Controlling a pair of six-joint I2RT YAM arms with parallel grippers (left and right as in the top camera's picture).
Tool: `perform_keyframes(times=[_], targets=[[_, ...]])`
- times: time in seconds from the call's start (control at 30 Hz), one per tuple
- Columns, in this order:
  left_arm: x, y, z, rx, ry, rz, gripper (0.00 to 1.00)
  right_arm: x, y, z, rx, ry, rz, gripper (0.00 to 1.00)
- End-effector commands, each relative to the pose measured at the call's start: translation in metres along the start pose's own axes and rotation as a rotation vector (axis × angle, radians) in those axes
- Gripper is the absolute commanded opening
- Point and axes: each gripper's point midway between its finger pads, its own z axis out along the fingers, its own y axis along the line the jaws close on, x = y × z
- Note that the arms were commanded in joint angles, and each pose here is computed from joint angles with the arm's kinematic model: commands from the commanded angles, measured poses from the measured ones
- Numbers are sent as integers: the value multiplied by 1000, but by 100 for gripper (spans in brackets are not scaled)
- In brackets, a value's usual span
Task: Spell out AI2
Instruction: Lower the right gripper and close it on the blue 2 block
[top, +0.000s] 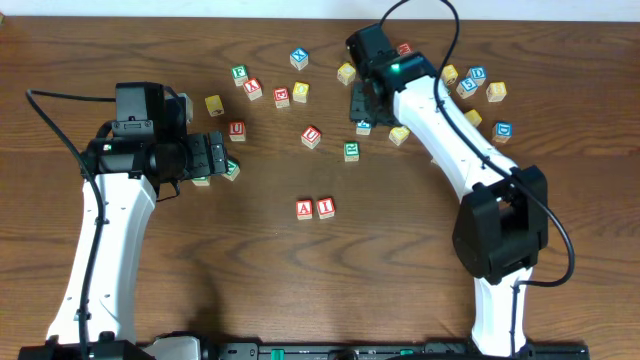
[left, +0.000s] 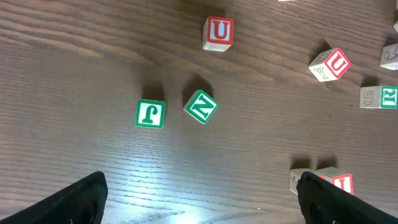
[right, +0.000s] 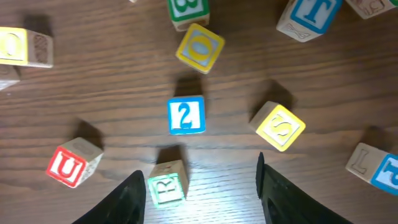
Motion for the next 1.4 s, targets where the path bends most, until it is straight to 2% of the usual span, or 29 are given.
perform_keyframes(times=[0.0,0.27,0.6,1.07,1.37], targets=[[3,0,3,6,16,4,96,-2,3,0,-27,10,-36,52],[3,0,3,6,16,4,96,2,4,5,-28,29,-65,54],[3,0,3,6,16,4,96,11,5,41,-4,71,-70,54],[3,0,3,6,16,4,96,6,13,73,-10,44,-71,54],[3,0,3,6,16,4,96,-3,9,76,24,-2,-63,53]])
